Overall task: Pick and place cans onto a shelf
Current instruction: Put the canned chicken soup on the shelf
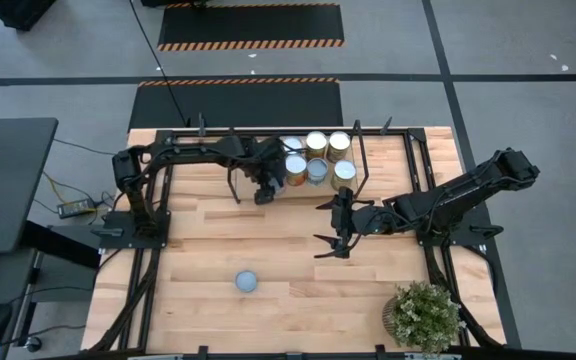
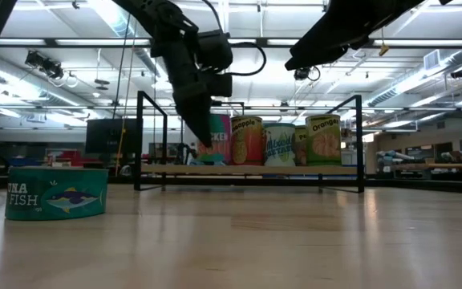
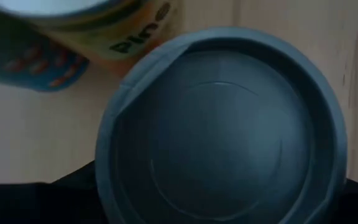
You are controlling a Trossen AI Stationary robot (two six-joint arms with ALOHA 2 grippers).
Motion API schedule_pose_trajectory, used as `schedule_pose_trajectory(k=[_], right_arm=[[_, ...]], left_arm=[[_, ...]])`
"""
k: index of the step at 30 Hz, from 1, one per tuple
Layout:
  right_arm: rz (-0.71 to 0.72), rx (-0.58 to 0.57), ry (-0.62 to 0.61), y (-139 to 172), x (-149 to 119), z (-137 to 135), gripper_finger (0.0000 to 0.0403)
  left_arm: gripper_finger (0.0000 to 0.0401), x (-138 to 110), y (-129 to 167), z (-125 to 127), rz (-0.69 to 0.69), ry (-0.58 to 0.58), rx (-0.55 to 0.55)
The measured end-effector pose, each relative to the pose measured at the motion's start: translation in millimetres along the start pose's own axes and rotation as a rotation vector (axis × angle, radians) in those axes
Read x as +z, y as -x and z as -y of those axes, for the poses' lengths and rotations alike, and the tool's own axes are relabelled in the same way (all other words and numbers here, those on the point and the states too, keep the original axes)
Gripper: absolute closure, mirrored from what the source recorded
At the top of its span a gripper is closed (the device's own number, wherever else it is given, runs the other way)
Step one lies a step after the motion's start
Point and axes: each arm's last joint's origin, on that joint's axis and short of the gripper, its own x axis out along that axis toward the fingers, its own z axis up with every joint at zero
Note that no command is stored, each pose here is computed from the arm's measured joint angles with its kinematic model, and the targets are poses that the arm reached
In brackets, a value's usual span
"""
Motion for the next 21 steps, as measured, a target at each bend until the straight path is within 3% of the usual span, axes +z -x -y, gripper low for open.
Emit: schedule_pose_trajectory(k=[6,15,21], right_arm=[[0.002,0.000,0.001,0.0,0.2,0.0,0.0039],[0.006,0.021,-0.002,0.0,0.8,-0.6,0.0039],[0.014,0.024,-0.005,0.0,1.6,-0.7,0.0039]], left_arm=[[0.0113,1.6,-3.2,-0.9,0.005,-0.002,0.029],[0.0039,-2.6,-18.3,-3.1,-0.054,0.003,0.047],[0.0022,-3.8,-18.1,-3.7,-0.075,0.001,0.079]])
